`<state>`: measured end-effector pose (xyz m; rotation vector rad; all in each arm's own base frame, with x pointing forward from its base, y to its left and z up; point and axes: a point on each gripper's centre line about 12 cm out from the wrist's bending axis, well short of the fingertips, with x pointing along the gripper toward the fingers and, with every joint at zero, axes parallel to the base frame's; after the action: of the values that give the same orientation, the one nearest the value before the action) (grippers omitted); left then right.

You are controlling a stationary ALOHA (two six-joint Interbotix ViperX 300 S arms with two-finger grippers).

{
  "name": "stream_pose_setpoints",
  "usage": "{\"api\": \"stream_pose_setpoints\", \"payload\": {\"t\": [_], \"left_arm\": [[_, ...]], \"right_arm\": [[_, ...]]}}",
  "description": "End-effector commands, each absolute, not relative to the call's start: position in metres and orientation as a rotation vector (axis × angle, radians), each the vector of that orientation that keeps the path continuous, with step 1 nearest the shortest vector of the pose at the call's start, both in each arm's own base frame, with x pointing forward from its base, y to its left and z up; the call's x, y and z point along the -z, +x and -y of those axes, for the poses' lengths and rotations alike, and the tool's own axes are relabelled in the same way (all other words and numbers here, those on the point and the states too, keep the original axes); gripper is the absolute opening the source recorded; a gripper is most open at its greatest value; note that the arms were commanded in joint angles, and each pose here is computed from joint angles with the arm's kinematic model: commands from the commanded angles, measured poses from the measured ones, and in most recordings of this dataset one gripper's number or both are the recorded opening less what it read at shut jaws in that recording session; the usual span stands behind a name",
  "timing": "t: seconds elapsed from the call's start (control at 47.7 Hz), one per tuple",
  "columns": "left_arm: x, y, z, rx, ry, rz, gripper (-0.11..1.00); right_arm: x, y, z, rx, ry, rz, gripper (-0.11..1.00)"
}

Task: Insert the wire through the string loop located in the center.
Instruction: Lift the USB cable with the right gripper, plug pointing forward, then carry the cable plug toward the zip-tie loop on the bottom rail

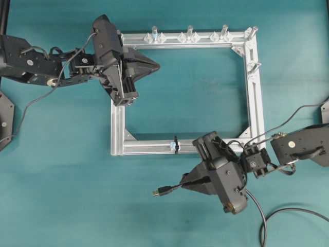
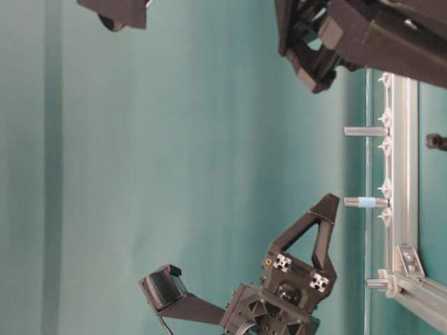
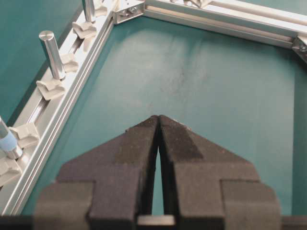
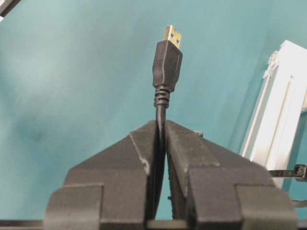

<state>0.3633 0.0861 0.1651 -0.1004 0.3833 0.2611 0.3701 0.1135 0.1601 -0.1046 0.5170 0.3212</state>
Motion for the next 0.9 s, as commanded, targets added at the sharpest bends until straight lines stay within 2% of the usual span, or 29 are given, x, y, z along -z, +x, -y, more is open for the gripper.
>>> {"api": "stream_pose_setpoints", "payload": {"t": [0.0,0.567,0.881], "left_arm": [[-0.178,0.365,-0.085,-0.255,-0.096,-0.344,0.00],[-0.175,0.363,-0.081,-0.248,-0.096,-0.353,0.00],[-0.175,0.363,-0.081,-0.248,-0.096,-0.353,0.00]], "right_arm": [[-0.173,0.371,-0.114,-0.322,-0.101,-0.479,0.07],[-0.164,0.360,-0.110,-0.321,-0.106,-0.509,0.07],[-0.162,0.348,-0.093,-0.285,-0.100,-0.536,0.07]]}}
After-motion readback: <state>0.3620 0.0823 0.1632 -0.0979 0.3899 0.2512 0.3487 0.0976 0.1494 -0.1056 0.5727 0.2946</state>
